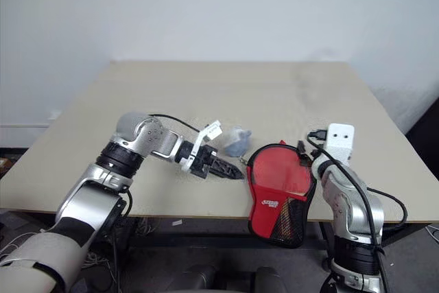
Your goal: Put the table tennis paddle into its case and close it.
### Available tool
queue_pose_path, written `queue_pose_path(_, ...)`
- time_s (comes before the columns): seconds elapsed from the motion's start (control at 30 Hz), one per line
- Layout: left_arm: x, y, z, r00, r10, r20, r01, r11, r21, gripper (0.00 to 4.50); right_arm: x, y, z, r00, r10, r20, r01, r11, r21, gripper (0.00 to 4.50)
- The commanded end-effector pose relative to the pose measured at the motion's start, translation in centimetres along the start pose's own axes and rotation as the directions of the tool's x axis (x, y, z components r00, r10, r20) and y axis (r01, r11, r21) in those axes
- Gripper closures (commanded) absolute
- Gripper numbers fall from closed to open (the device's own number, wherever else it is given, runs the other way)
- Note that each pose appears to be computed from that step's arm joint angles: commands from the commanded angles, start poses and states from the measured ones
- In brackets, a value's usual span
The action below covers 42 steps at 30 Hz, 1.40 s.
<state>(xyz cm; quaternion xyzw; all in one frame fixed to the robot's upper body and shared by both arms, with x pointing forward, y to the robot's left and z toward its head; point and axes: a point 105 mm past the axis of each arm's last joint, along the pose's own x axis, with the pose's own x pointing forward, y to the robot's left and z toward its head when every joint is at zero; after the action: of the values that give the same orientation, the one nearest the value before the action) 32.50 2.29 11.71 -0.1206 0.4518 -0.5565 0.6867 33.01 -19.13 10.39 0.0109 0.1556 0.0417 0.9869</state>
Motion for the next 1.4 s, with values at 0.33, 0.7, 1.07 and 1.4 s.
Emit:
queue_pose_path(0.33, -0.7, 3.8, 8.1, 0.915, 0.249, 0.316, -0.368, 0.837, 0.405, 1.32, 0.1, 4.5, -2.4, 0.967, 0.254, -0.019, -0.254, 0.967, -0.033, 0.00)
queue_pose_path(0.7, 1.6, 5.7, 7.1, 0.892, 0.316, 0.325, -0.435, 0.798, 0.418, 1.32, -0.2, 3.3, -4.5, 0.967, 0.253, -0.033, -0.254, 0.967, -0.025, 0.00)
queue_pose_path(1.07, -1.7, 5.3, 10.2, 0.823, 0.355, 0.444, -0.540, 0.732, 0.415, 1.32, -0.3, 3.8, -5.2, 0.965, 0.259, -0.051, -0.260, 0.965, -0.018, 0.00)
queue_pose_path(1.4, 0.6, 7.3, 5.9, 0.891, 0.355, 0.282, -0.441, 0.824, 0.357, 1.32, -0.1, 3.5, -5.3, 0.968, 0.245, -0.062, -0.247, 0.968, -0.032, 0.00)
